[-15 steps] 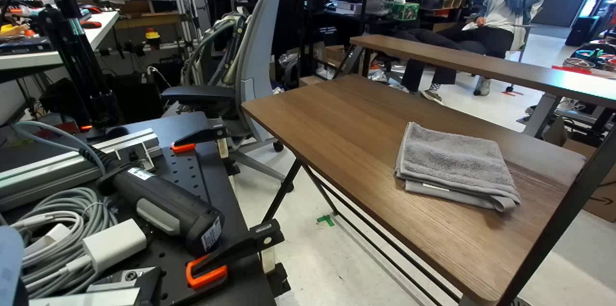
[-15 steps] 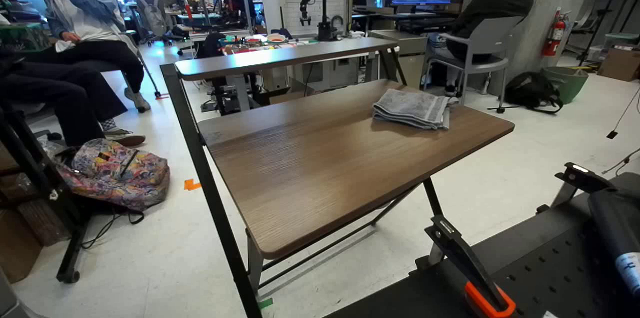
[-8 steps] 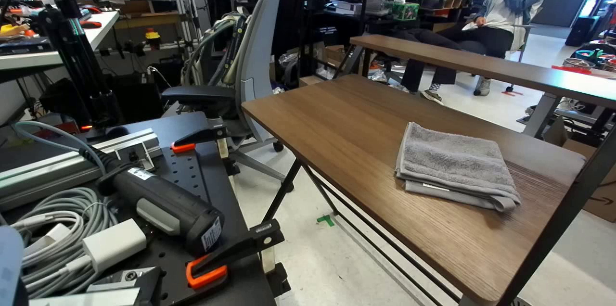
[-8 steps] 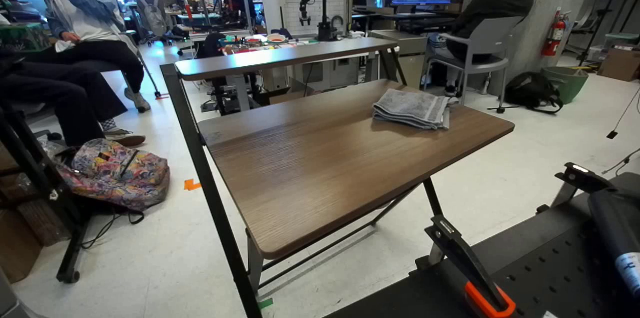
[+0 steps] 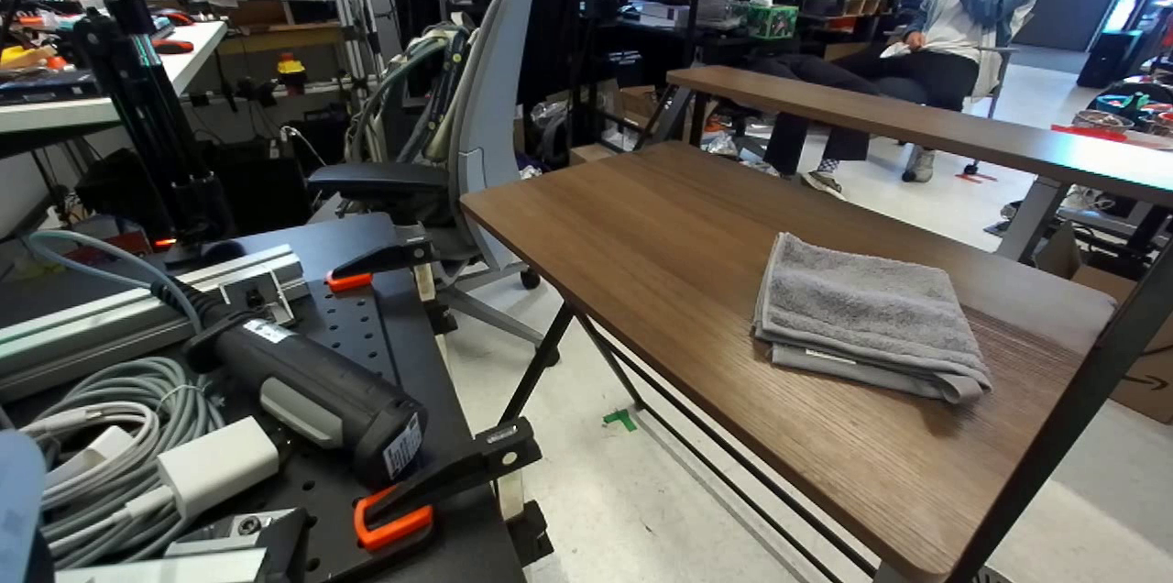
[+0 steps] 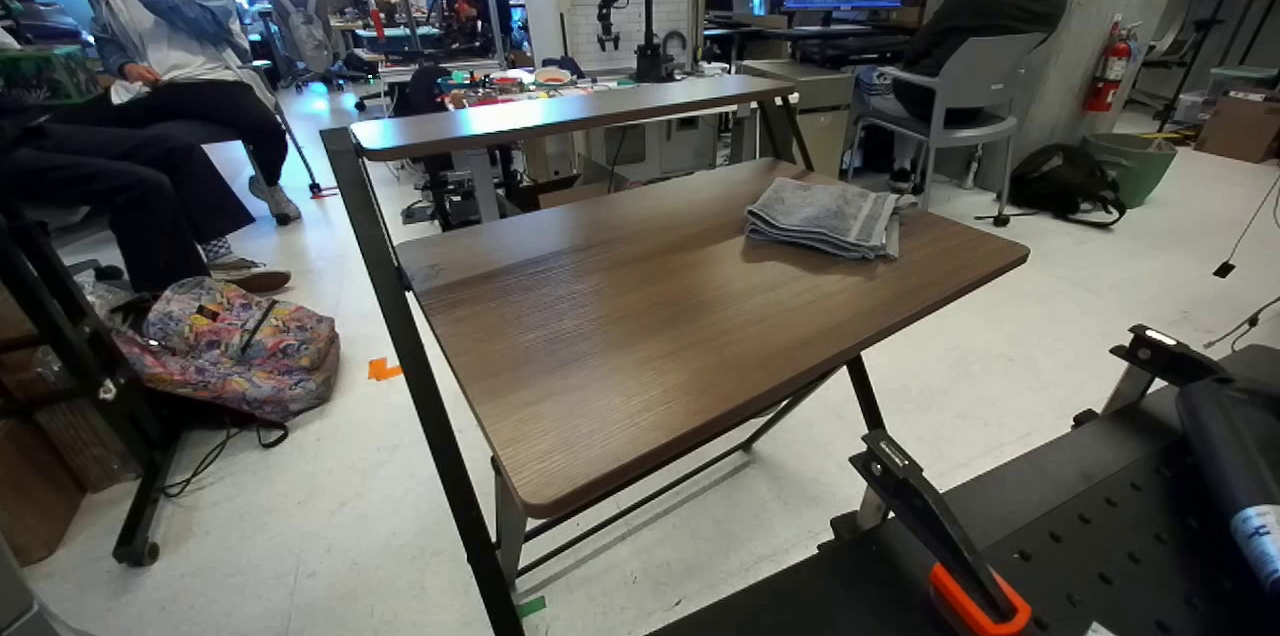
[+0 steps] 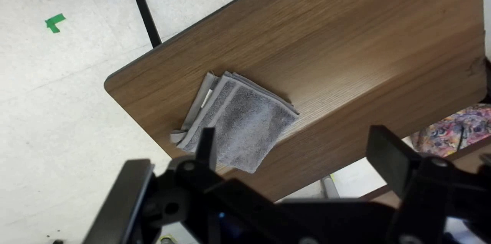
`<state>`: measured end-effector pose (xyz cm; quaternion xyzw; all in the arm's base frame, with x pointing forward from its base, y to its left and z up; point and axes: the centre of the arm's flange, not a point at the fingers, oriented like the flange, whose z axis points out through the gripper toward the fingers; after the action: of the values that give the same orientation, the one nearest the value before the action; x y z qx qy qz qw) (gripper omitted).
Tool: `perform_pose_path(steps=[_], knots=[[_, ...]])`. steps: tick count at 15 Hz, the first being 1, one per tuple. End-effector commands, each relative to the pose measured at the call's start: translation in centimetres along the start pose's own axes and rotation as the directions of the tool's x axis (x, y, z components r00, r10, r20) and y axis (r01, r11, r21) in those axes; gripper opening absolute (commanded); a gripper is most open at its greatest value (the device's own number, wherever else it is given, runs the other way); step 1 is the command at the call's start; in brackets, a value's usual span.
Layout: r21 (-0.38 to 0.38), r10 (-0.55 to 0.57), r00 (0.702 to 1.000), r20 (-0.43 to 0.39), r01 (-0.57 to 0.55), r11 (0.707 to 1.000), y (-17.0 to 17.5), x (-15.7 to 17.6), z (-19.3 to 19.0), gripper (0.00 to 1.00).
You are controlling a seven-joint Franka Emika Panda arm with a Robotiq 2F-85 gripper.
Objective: Move the grey towel to the left
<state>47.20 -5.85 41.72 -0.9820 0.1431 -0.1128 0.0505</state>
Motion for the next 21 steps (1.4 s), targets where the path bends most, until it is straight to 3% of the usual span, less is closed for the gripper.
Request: perform_pose_path(steps=[1, 4, 7, 14, 21], knots=[[-0.013, 0.131, 0.990, 0.054, -0.131, 0.991, -1.8, 7.8, 4.0, 1.00], [-0.047, 0.308, 0.951, 0.014, -0.307, 0.951, -2.1, 11.0, 8.9, 1.00], [-0.079, 0.422, 0.905, 0.047, -0.418, 0.905, -2.1, 13.1, 13.6, 1.00], [-0.150, 0.600, 0.785, 0.153, -0.581, 0.800, -1.9, 17.0, 21.5, 1.00], [-0.227, 0.742, 0.660, 0.118, -0.710, 0.667, 0.3, 20.7, 26.7, 1.00]])
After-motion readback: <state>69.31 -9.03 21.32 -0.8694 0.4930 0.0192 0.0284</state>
